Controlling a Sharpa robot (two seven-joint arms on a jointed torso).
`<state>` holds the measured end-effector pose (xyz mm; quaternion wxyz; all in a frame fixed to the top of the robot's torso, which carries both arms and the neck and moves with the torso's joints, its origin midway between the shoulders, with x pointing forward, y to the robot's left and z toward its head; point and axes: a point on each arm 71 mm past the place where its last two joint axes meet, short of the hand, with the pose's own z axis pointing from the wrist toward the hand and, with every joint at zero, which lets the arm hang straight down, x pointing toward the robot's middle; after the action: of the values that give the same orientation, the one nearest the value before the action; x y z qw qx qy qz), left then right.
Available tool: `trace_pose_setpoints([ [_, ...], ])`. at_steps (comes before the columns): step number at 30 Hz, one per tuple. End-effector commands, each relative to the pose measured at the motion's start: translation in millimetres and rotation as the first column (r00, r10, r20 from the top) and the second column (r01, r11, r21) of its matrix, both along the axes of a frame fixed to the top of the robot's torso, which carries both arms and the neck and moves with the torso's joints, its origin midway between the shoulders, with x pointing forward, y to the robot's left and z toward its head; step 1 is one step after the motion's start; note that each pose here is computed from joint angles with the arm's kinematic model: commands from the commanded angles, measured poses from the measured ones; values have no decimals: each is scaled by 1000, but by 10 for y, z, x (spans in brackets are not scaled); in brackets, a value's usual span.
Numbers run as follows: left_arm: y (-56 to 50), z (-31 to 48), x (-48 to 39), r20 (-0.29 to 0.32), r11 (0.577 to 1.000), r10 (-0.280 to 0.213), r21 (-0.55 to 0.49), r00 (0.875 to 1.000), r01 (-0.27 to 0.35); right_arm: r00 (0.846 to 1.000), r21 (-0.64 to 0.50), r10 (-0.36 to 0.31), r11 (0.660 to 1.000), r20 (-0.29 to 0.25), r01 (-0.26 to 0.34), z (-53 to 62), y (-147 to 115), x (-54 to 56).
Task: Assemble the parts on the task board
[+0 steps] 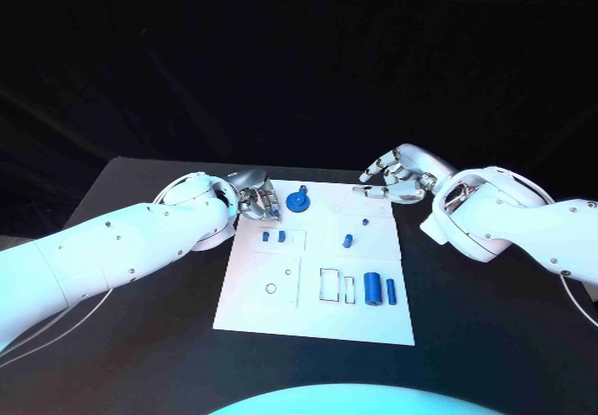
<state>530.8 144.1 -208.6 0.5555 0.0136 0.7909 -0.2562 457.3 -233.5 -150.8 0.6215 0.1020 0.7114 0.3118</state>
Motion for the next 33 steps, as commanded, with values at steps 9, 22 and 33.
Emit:
trace_pose_setpoints([
  [9, -56, -86, -22, -37, 1000, -20, 9, 999, 20, 1000, -5, 12, 1000, 3, -12, 0, 7, -7],
  [22, -50, -120, -8, -41, 1000, -16, 24, 999, 17, 1000, -5, 13, 1000, 4, -13, 1, 10, -8],
  [33, -45, -129, 9, -39, 999, -10, 31, 999, 11, 1000, -5, 14, 1000, 4, -14, 1, 10, -10],
])
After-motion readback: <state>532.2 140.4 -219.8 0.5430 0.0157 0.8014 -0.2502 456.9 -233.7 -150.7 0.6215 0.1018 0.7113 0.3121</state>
